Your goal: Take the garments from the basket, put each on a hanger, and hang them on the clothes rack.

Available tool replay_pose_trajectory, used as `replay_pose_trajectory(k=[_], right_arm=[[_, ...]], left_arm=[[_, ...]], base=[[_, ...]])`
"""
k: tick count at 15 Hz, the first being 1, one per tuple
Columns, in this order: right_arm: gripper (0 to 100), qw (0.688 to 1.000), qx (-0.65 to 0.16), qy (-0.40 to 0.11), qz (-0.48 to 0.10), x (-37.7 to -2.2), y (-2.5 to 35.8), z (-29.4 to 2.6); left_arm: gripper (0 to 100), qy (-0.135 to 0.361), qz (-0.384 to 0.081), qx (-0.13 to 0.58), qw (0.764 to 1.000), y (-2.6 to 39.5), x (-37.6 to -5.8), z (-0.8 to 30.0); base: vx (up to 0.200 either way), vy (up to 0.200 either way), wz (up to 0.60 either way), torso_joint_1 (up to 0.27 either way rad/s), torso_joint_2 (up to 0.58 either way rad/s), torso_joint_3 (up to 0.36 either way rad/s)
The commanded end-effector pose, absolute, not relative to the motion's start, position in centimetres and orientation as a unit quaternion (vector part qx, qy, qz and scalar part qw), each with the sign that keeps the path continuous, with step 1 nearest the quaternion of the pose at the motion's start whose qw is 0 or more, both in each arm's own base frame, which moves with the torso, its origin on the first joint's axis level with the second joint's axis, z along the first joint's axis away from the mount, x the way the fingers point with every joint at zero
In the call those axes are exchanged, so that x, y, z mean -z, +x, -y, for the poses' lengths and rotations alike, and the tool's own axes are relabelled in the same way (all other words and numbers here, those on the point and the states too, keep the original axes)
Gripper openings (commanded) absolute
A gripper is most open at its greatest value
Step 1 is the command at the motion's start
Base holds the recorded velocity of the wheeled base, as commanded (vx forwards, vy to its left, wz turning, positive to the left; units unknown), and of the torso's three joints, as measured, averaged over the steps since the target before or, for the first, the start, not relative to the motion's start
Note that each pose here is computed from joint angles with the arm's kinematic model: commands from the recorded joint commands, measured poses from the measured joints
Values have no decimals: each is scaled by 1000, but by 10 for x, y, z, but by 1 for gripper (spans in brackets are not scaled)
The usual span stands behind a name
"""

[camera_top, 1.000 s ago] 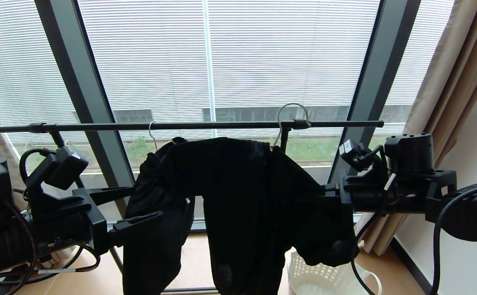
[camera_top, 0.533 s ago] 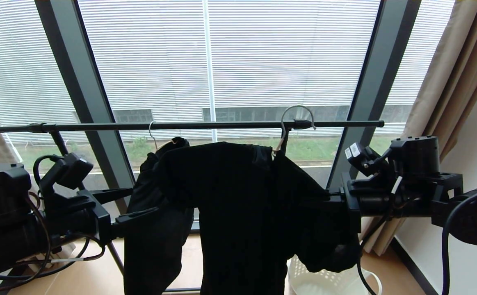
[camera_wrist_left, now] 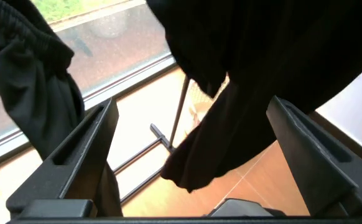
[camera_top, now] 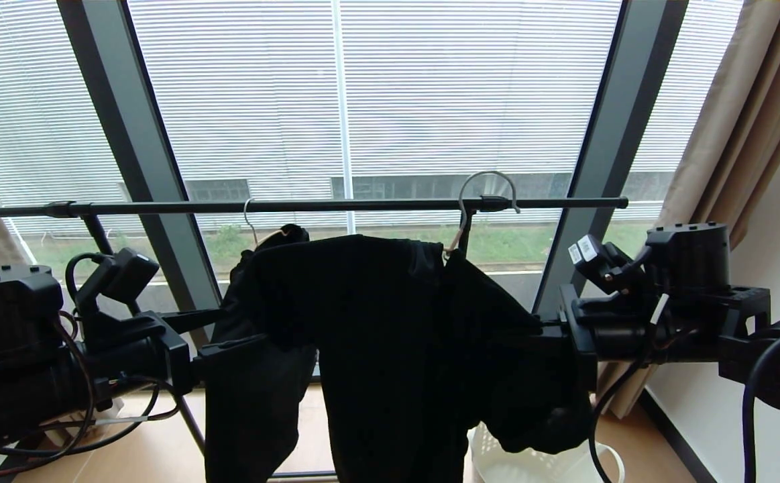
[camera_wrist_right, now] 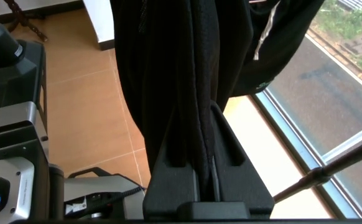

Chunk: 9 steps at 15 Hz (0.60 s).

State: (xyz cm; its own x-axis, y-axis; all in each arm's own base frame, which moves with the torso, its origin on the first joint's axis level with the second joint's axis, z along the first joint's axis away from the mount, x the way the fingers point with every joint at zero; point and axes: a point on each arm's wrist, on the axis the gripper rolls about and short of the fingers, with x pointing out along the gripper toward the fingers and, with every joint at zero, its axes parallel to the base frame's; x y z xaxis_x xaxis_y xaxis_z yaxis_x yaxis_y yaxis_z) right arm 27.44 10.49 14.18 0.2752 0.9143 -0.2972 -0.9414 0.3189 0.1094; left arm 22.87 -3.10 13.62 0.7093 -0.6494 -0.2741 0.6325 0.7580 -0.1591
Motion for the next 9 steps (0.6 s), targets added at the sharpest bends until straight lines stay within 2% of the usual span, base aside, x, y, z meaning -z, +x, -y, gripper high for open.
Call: replay_pose_trajectory(k=[1, 8, 9], right_arm=[[0, 796, -584, -45, -152, -143, 273, -106], [0, 789, -595, -62, -140, -143, 267, -109], [0, 789, -595, -63, -139, -144, 267, -110]], left_arm=[[100, -29, -159, 354, 921, 228, -136, 35], [100, -69, -169, 354, 917, 237, -138, 40], [0, -70, -165, 357, 917, 240, -140, 43]], base=[[0, 0, 0, 0, 0, 0], [0, 0, 0, 0, 0, 0], [0, 0, 0, 0, 0, 0]])
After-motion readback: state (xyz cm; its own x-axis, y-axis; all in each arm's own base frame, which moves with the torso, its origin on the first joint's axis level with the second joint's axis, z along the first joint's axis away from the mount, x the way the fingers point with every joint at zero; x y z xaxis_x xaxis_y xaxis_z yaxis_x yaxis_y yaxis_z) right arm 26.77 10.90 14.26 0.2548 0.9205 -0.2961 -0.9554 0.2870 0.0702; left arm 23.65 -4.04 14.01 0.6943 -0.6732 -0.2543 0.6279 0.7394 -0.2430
